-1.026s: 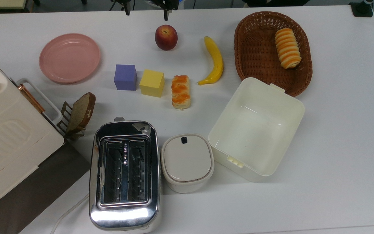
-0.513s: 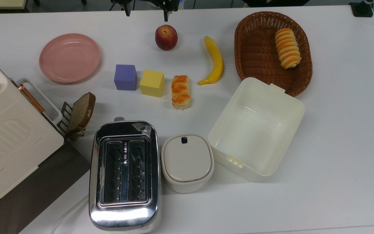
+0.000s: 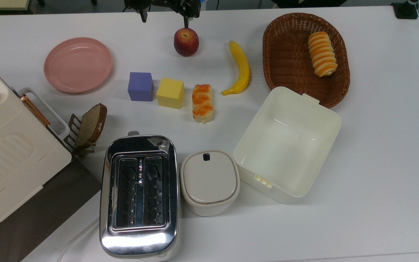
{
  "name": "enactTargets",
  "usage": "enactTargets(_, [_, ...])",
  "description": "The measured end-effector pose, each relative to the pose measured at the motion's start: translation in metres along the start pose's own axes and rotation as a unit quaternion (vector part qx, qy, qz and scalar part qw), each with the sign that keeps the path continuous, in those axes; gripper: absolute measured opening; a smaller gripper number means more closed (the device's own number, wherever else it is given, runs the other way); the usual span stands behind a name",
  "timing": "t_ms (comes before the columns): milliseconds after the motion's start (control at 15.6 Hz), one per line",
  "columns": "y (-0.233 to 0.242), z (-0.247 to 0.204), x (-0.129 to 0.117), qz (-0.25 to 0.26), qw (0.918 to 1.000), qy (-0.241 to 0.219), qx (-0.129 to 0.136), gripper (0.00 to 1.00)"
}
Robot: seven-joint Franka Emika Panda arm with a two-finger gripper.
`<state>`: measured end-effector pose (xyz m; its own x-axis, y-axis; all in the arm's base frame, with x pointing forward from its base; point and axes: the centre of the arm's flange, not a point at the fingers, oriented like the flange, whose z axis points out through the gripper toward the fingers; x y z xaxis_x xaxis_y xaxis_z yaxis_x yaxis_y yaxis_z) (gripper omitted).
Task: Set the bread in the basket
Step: 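Move the open gripper over the orange-topped pastry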
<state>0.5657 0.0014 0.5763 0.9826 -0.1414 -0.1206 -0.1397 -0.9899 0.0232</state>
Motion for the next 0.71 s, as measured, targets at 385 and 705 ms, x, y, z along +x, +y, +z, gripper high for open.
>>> enactTargets(385, [-0.0005, 0.0058, 0.0030, 0.000, 1.0000, -0.005, -0.001, 1.00])
enactTargets(705, [-0.0012, 0.0063, 0.0030, -0.001, 1.0000, -0.006, -0.001, 1.00])
